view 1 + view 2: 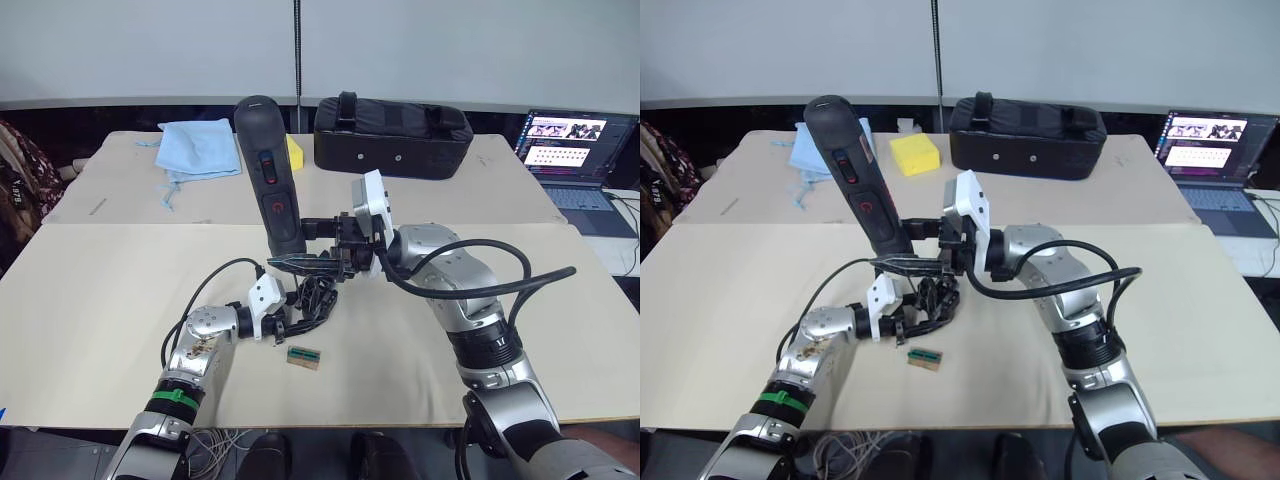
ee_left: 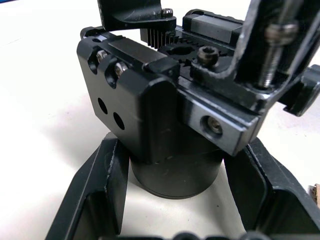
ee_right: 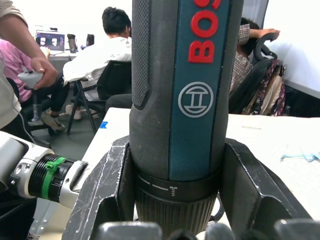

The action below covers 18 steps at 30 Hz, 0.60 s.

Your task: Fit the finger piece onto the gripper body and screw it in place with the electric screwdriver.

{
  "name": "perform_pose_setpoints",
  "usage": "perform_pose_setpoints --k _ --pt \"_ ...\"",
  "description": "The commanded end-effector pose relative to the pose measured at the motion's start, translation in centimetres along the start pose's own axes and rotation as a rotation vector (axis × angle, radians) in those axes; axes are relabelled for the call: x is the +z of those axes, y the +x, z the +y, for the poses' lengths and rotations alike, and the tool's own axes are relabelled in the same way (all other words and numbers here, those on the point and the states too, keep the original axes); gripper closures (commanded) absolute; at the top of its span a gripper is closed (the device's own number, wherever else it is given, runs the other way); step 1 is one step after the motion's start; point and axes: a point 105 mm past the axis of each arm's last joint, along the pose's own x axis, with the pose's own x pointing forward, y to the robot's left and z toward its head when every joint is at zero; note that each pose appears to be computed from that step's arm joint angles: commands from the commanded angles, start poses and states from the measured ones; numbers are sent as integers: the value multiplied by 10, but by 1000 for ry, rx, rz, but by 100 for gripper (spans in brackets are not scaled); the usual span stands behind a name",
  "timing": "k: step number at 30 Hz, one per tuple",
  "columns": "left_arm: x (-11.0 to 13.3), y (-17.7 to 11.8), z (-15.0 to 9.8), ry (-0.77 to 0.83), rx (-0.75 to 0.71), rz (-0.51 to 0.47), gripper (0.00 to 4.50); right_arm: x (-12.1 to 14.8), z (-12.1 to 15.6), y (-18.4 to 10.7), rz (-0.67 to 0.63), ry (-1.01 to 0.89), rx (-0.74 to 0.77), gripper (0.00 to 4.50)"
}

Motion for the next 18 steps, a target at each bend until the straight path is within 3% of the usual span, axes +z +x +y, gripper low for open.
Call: perform_pose_setpoints --k 1,18 --pt "-19 4 -18 -55 -69 59 223 14 1 0 -50 -58 5 258" --pt "-21 4 -19 -65 -66 62 223 4 2 0 -48 -43 -10 258"
